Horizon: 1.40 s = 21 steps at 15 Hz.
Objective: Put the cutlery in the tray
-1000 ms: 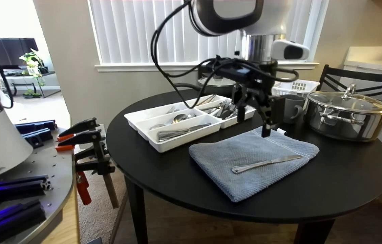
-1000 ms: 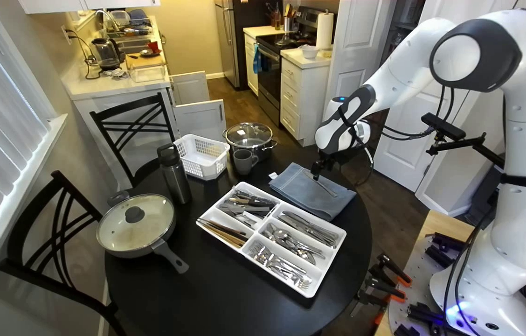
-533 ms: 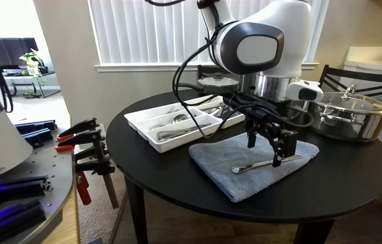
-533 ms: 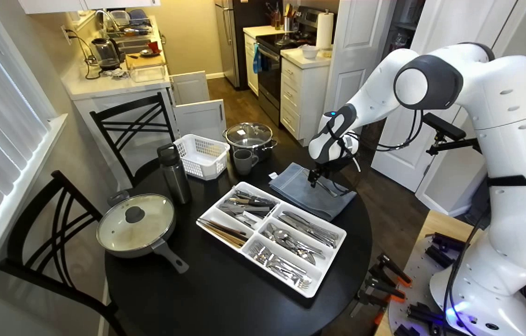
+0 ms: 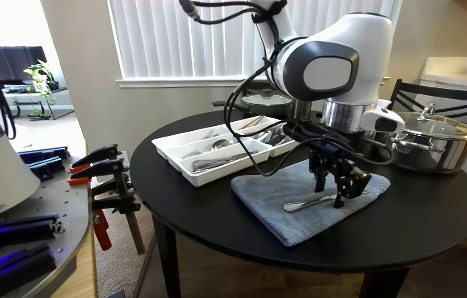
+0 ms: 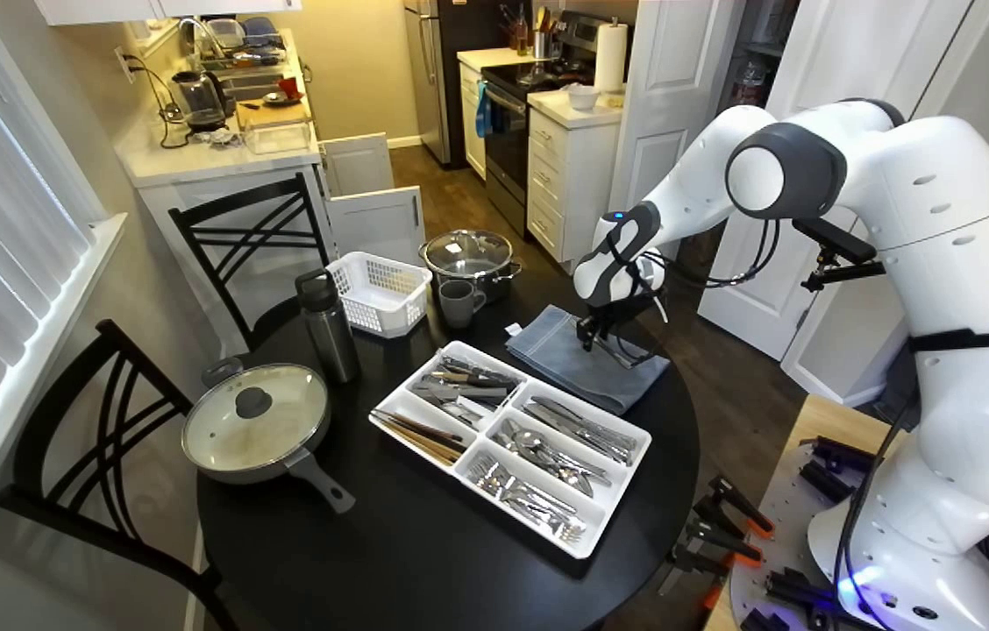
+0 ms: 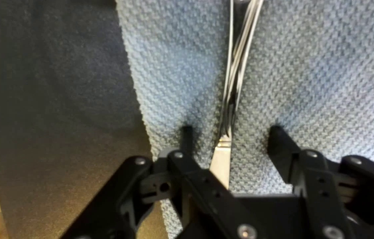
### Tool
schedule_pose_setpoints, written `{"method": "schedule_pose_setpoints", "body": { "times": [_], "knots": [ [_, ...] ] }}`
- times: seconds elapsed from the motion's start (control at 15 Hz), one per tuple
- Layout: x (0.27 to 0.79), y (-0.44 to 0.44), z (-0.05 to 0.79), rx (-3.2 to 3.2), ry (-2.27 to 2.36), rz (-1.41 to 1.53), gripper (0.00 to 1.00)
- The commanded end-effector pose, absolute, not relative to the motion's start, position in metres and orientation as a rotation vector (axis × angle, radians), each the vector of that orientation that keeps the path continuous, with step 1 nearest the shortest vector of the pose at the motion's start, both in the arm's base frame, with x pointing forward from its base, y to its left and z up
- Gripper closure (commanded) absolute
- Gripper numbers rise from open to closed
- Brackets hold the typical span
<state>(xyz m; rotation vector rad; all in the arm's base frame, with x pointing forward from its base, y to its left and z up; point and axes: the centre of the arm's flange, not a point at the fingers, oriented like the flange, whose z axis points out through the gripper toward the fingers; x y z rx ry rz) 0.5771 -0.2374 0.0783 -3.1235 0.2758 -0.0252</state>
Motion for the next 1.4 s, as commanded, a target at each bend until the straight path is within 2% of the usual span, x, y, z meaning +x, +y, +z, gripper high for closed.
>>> {"method": "schedule_pose_setpoints", "body": {
  "times": [0.0, 0.27, 0.4, 0.53, 1.33],
  "knots": [
    [0.580, -0.242, 0.079, -3.115, 0.286, -0.010, 0.70],
    [0.578, -0.245, 0.081, -3.115, 0.293, -0.010, 0.96],
    [0.577, -0.245, 0.082, -3.116, 0.294, -0.008, 1.00],
    [0.576, -0.244, 0.082, -3.115, 0.295, -0.008, 0.97],
    [0.568, -0.237, 0.107, -3.095, 0.289, -0.012, 0.97]
  ]
}}
